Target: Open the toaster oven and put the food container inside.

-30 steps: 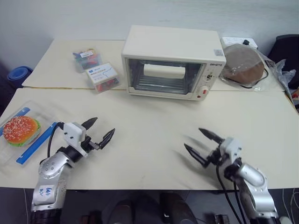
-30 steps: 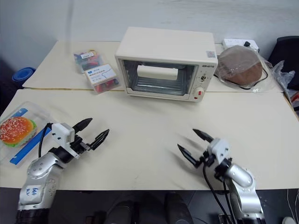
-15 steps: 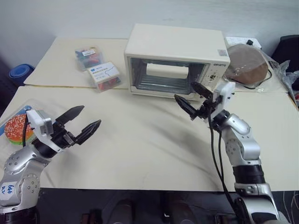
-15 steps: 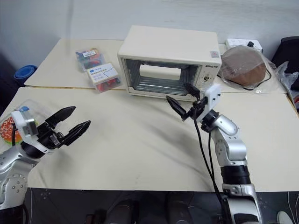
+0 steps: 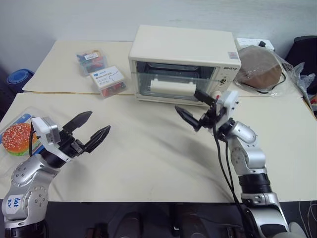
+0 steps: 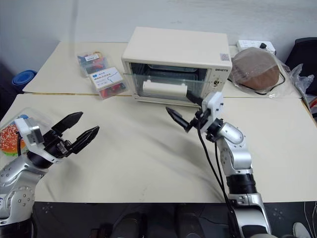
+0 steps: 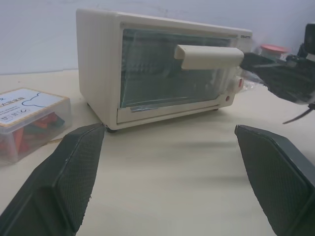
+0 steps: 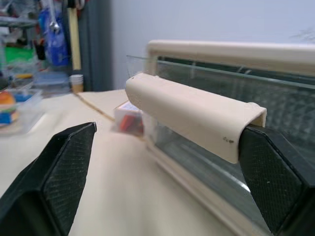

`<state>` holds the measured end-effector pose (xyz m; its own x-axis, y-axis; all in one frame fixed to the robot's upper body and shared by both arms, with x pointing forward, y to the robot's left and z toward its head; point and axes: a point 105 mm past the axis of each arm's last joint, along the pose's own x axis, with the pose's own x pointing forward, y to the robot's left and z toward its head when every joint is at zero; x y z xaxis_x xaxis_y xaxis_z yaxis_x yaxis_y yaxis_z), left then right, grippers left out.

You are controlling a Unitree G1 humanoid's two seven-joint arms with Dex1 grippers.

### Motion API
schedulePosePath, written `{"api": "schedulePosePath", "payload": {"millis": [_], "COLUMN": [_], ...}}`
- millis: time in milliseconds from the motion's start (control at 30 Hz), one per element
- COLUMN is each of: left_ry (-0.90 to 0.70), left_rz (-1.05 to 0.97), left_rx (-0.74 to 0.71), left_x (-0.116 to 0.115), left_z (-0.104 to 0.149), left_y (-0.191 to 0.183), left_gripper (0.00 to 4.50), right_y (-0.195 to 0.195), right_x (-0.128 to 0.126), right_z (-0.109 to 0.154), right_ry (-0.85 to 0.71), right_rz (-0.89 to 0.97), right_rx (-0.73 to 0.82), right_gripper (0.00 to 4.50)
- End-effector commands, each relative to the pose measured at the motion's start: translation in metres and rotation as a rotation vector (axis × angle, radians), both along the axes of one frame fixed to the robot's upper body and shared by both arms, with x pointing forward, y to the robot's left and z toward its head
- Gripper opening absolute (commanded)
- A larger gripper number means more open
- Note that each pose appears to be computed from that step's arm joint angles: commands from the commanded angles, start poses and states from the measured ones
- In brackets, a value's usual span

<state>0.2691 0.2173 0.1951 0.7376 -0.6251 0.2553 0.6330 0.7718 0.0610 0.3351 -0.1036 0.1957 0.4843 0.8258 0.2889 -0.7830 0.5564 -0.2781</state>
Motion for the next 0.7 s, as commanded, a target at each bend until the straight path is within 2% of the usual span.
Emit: {"api": "schedulePosePath", "payload": {"millis": [33,67,167,333,567,700], "left_ry": [0.003,0.001,-0.02,-0.07,-0.107,-0.123], "left_rz": [0.001,-0.004,-0.007,-0.026,-0.088,-0.125], "left_rx": [-0.019,0.003,0.034,0.081,0.118,0.158], "left_x": [0.003,0.004,0.02,0.06,0.115,0.13], "left_z": [0.007,0.007,0.018,0.04,0.054,0.054], "left_y": [0.006,0.006,0.005,-0.013,-0.048,-0.063], "left_gripper": [4.5,4.5,3.86,2.3,0.05,0.02], "right_y": [0.014,0.014,0.013,0.011,0.009,0.006], "right_x": [-0.03,-0.034,-0.039,-0.035,-0.033,-0.033], "right_z": [0.0,-0.006,-0.016,-0.017,-0.017,-0.017], "right_ry": [-0.133,-0.139,-0.147,-0.147,-0.157,-0.161], "right_rz": [0.136,0.149,0.155,0.128,0.106,0.085], "right_rx": [-0.131,-0.164,-0.215,-0.211,-0.226,-0.233], "right_gripper": [4.47,4.47,4.5,4.5,4.5,4.5]}}
